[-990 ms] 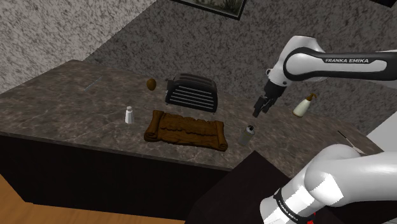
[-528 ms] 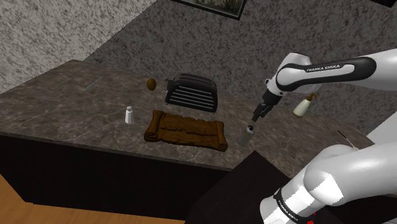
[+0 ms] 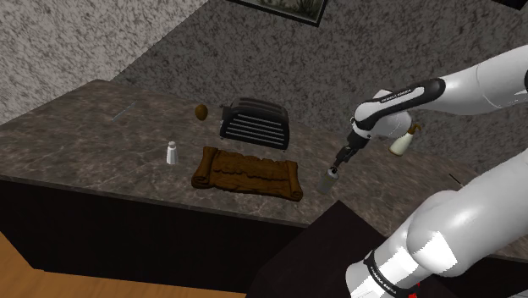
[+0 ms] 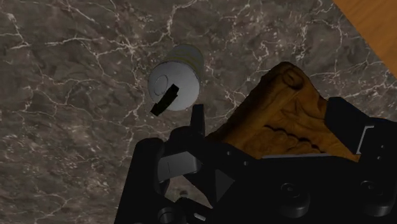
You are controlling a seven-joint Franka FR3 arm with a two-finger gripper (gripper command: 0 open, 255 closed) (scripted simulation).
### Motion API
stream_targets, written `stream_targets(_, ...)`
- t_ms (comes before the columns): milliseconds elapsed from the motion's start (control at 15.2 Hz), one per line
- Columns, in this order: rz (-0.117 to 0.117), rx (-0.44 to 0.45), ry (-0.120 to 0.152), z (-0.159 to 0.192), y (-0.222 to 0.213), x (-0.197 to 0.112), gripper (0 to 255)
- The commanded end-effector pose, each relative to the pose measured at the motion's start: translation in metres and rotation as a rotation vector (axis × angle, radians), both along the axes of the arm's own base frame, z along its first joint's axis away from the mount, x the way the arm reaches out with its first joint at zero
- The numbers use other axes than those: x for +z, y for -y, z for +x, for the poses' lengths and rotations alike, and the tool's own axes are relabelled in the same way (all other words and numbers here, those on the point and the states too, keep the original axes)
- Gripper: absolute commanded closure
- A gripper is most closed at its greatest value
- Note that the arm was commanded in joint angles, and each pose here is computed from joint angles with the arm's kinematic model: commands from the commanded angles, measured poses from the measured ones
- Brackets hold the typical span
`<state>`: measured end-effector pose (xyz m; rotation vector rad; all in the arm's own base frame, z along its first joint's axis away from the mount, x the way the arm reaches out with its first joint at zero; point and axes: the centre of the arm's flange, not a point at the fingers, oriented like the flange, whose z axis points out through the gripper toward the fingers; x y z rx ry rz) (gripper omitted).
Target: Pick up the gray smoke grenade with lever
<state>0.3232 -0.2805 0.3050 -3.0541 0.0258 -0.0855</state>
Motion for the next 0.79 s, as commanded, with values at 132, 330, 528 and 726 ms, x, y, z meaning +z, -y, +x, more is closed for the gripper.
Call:
stream_targets(132, 0.004, 0.007, 0.022, 0.005, 0.039, -0.040, 0)
stream_targets(330, 0.010, 0.013, 0.038, 0.010, 0.067, -0.068, 0)
stream_targets(528, 0.012, 0.014, 0.043, 0.012, 0.076, -0.087, 0)
stream_targets(726, 0.012, 0.014, 0.043, 0.012, 0.076, -0.103, 0)
